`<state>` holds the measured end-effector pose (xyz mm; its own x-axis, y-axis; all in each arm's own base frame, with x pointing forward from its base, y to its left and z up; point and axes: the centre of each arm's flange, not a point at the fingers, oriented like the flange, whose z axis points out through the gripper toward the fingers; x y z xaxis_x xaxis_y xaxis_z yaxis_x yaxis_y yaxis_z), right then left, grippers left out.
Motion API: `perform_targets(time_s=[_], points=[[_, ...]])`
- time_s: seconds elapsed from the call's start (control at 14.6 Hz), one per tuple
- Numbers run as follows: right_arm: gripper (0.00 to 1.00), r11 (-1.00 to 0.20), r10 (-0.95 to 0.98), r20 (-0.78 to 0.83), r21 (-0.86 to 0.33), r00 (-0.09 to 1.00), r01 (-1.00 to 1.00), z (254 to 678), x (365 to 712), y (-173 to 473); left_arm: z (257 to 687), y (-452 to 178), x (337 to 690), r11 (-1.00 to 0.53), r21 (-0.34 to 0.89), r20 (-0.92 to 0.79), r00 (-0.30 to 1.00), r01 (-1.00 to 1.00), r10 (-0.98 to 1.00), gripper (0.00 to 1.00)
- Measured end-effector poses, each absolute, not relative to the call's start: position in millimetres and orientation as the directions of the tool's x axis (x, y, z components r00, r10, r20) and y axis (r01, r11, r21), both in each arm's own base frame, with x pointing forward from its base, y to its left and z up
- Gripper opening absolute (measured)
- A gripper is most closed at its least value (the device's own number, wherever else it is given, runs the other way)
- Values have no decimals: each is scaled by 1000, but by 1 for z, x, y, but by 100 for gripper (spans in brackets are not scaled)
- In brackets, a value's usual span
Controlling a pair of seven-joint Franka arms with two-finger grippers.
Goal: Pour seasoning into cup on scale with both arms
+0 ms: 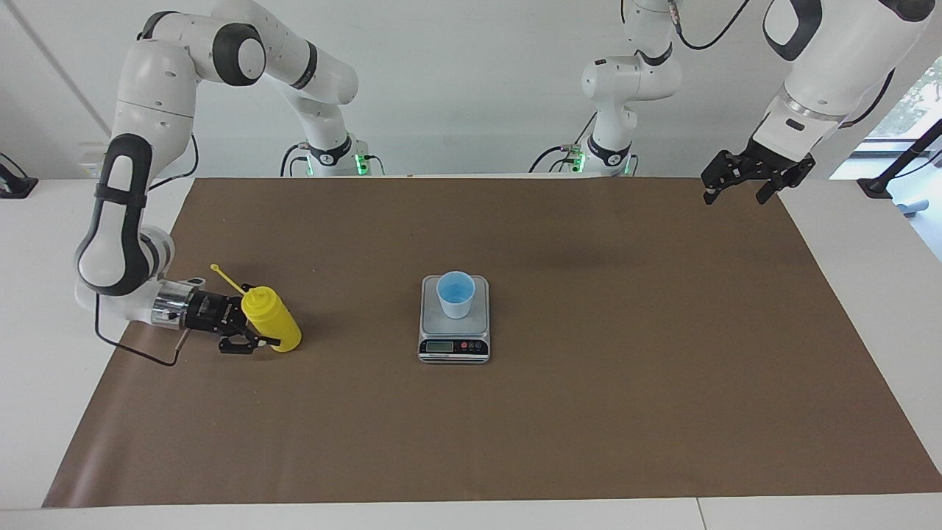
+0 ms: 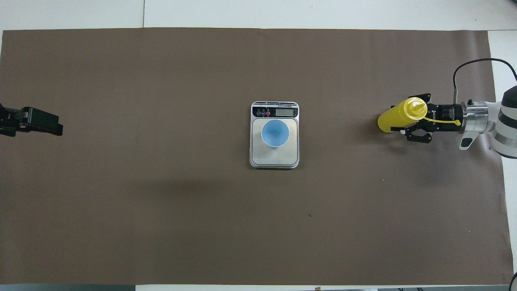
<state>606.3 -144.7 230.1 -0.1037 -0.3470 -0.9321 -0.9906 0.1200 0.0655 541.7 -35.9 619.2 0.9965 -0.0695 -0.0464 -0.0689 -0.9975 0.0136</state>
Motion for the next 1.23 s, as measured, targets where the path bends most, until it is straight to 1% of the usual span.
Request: perform_targets(time_s=[0.14, 0.34, 0.41, 0.55, 0.68, 1.02, 1.23], points=[[65, 133, -379, -921, 45, -93, -990, 246, 615, -138, 619, -36, 542, -998, 14, -46, 997, -69, -69, 100], [64, 143, -422, -901, 44, -101, -989, 300, 628, -112, 619, -36, 542, -998, 14, -46, 997, -69, -69, 100], [61, 144, -454, -883, 54, -115, -988, 320, 632, -100, 619, -36, 542, -998, 14, -46, 997, -69, -69, 100], [61, 160, -537, -829, 80, -155, -984, 357, 637, -70, 619, -36, 542, -998, 14, -46, 997, -69, -69, 100], [61, 162, -602, -781, 85, -167, -983, 380, 641, -33, 619, -36, 542, -998, 14, -46, 997, -69, -69, 100], [61, 183, -763, -617, 79, -192, -980, 389, 647, 74, 619, -36, 542, -998, 14, -46, 997, -69, -69, 100], [61, 156, -821, -549, 50, -158, -986, 372, 638, 106, 619, -36, 542, -998, 14, -46, 997, -69, -69, 100]])
